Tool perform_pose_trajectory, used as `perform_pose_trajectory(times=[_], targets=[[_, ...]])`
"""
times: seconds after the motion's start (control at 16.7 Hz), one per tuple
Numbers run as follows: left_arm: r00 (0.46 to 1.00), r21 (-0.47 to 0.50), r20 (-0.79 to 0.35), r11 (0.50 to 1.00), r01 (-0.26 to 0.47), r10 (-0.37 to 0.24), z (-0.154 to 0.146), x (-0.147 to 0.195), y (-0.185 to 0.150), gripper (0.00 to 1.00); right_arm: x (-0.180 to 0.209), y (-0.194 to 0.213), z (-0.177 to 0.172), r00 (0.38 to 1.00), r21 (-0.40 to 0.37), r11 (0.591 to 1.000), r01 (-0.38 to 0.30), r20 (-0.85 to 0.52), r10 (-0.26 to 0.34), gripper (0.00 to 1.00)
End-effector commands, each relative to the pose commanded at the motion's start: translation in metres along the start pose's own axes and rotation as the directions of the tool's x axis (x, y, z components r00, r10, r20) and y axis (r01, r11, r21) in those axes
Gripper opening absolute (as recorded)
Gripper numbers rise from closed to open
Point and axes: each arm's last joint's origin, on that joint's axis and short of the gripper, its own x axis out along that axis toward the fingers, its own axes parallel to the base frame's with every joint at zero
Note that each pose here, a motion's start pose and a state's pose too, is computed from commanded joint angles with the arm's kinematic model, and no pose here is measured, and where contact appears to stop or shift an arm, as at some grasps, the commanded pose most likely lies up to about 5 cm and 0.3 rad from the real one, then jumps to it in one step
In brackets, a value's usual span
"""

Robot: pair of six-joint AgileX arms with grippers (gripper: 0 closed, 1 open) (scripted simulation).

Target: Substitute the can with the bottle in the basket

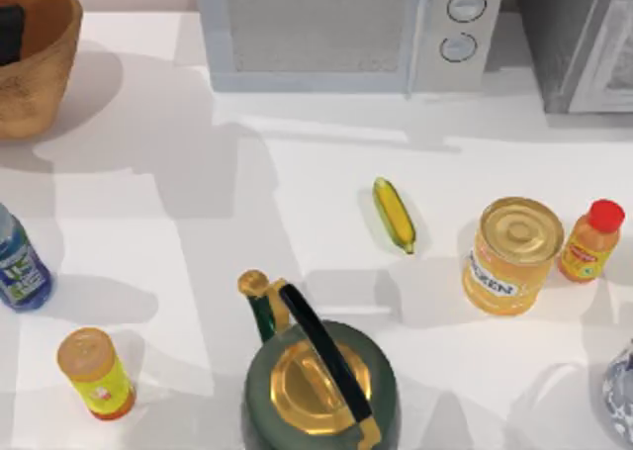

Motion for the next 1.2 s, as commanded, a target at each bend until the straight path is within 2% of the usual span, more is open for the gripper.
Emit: perform_pose_trajectory(times=[0.3,0.54,1.2], targets=[[1.000,-0.002,0.000,1.000,0.000,0.000,0.000,0.048,0.002,1.00,0.000,0.000,0.000,1.000,0.000,1.000,0.000,0.000,0.000,1.00],[1.000,-0.002,0.000,1.000,0.000,0.000,-0.001,0.052,0.002,1.00,0.000,0.000,0.000,1.000,0.000,1.000,0.000,0.000,0.000,1.00],[1.000,-0.002,0.000,1.000,0.000,0.000,-0.001,0.052,0.002,0.17,0.000,0.000,0.000,1.000,0.000,1.000,0.000,0.000,0.000,1.00]])
